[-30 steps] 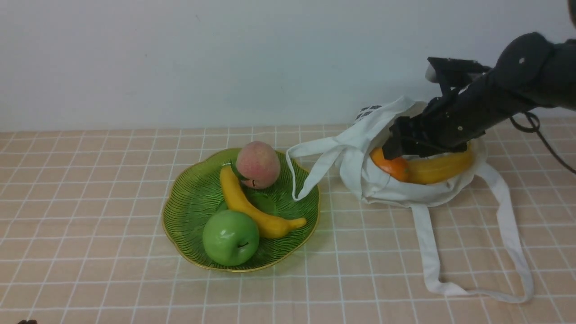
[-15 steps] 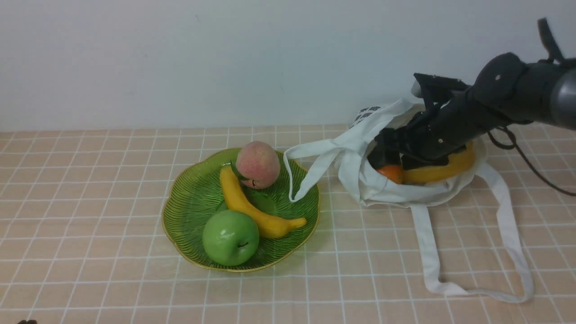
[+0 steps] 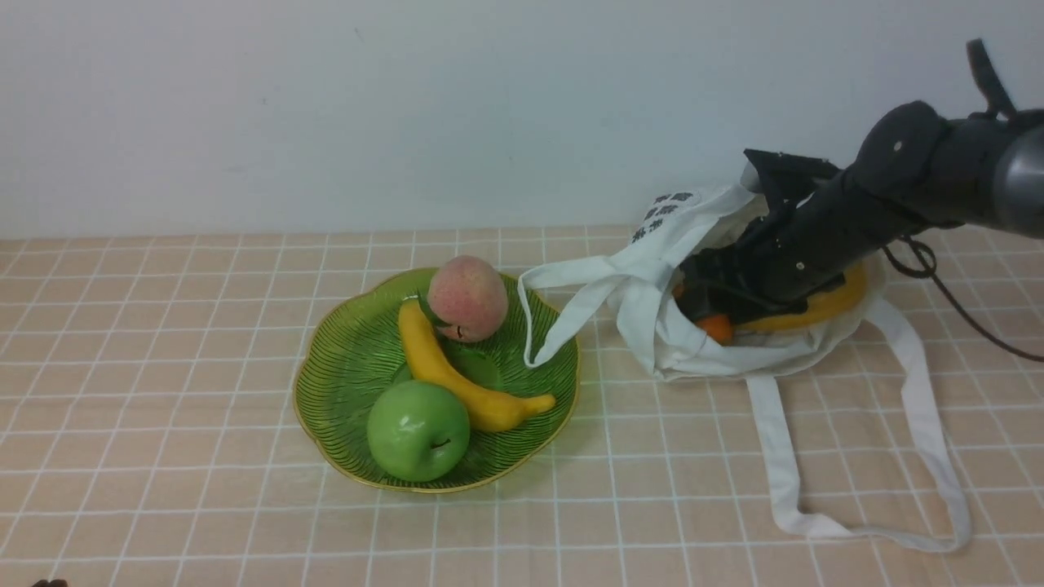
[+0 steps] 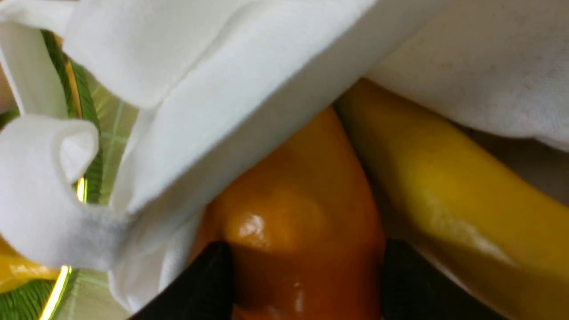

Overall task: Take the fruit out of the bag on the brown coffee tablecloth and place them on the plate.
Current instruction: 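Reach into the bag and grasp a fruit with the right gripper, then take the mango out of the bag and place it on the plate with the right gripper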

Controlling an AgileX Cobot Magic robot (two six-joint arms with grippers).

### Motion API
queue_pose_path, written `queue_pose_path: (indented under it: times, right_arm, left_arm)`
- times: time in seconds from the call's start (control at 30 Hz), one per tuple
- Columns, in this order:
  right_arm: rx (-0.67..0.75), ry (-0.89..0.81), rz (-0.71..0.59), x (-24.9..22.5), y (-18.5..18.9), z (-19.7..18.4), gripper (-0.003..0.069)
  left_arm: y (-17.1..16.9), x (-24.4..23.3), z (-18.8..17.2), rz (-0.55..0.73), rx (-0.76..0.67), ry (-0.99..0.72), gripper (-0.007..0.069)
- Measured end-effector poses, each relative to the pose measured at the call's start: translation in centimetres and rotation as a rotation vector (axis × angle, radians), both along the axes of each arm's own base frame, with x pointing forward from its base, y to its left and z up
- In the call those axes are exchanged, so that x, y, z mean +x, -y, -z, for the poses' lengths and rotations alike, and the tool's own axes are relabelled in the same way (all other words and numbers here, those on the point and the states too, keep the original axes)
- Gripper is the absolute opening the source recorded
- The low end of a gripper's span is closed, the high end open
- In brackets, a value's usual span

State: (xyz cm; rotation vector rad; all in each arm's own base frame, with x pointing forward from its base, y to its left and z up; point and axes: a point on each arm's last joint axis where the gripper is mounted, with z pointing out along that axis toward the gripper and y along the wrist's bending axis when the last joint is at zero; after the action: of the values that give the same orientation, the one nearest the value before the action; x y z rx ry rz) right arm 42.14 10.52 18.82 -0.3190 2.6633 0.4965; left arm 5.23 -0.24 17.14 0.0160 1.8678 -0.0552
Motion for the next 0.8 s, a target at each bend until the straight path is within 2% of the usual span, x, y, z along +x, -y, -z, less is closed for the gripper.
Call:
queue_pose_path:
  times: [0.33,0.47,0.7,0.8]
  right_arm:
    - [-0.153,0.081,0.039,-2.3,1.9,-6.5,0.0388]
    - [-0.188,0.145,0.073,-4.2,2.7,-10.6,0.038]
    - [-0.116,0.251,0.085,-8.1,3.0,-16.8,0.037]
    - [-0.027,0.287,0.013,-9.7,1.3,-18.5,0.0367]
  left_arm:
    - [0.0,0.0,0.0,0.0,0.0,0.0,-0.0008]
    - [0.0,0.0,0.0,0.0,0.0,0.0,-0.0008]
    - [0.0,0.0,0.0,0.0,0.0,0.0,-0.0008]
    - [0.0,0.0,0.0,0.0,0.0,0.0,-0.0008]
